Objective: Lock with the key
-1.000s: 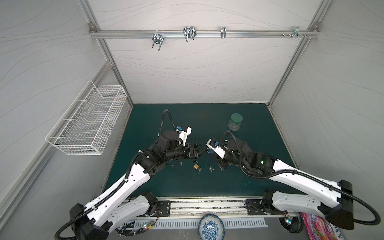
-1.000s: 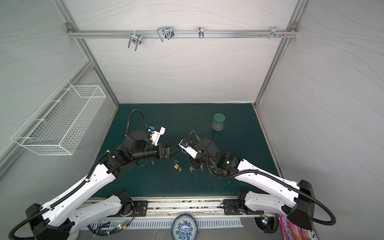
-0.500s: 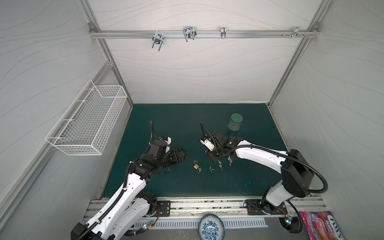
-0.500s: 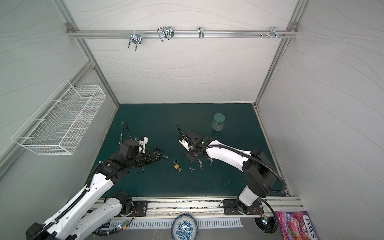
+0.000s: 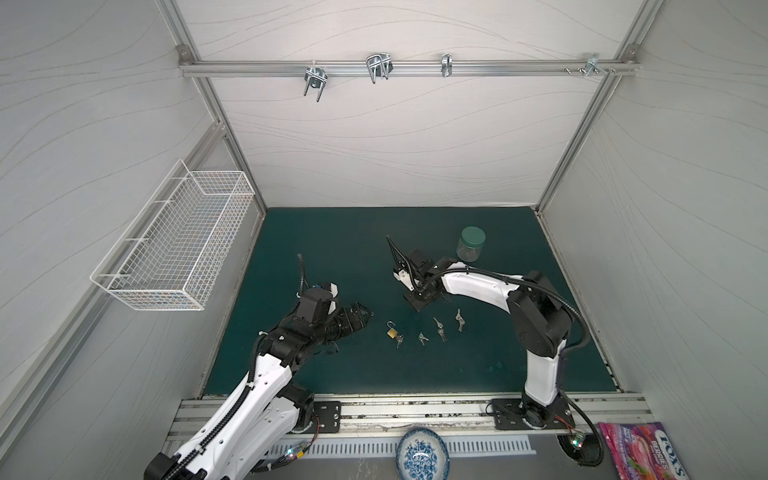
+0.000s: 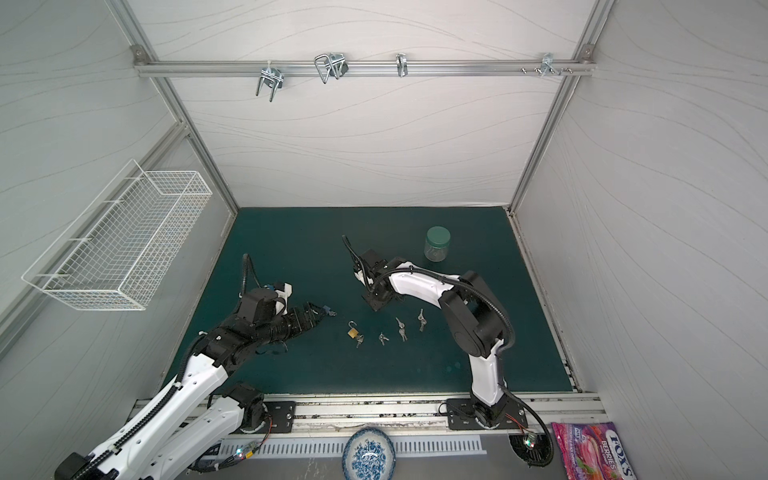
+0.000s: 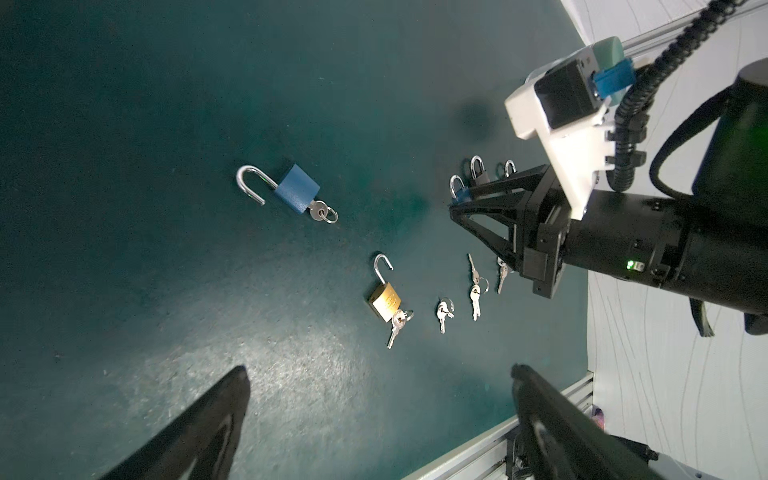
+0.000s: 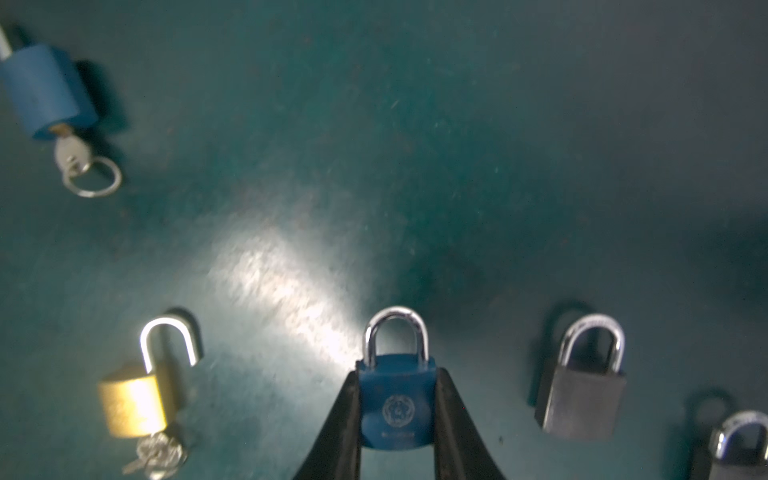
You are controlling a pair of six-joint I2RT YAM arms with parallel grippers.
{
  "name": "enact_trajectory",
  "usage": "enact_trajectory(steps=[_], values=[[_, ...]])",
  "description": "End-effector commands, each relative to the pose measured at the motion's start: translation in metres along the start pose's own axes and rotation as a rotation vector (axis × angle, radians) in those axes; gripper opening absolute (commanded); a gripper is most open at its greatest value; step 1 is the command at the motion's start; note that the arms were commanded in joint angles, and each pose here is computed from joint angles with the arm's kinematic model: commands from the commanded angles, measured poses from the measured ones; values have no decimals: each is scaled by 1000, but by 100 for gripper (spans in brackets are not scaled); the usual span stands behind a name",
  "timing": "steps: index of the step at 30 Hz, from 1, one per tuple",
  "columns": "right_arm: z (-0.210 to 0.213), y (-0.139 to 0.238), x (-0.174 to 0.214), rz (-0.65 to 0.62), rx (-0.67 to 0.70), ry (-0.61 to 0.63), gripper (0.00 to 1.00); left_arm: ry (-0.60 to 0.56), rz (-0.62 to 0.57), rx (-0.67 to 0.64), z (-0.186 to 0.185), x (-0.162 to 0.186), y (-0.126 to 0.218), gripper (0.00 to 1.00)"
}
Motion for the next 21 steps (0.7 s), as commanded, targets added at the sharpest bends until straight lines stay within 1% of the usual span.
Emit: enact_trajectory(steps=[1,4,6,10,13,15,17,21], values=[[-7,-8,6,69,12,9,3,39,-43,-16,-1,-10,2,99],[-11,-15,6,96,16,5,5,76,-46,-2,-1,-10,-1,99],[-11,-19,5,108,14,3,7,84,-71,10,-1,-12,-1,99],[-14,-25,7,140,22,4,13,49,-96,11,3,-12,1,99],[-16,-28,8,155,22,-1,15,16,-71,-34,9,-8,4,99],[-16,-29,10,169,21,3,19,13,-59,-35,10,-5,4,99],[-16,-30,10,172,17,3,25,14,-46,-18,9,-2,2,99],[-14,-25,7,160,10,3,39,20,-39,-24,10,-1,1,98]])
Point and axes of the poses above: each gripper's point midway between its finger pads, its own y axis back along the fingers, its own z axis along the line the jaws close on, x = y × z, the point moved 2 cm from there along y, back along the fingers, and after that the axes turned 2 degrees about y, right-handed, at the moved point
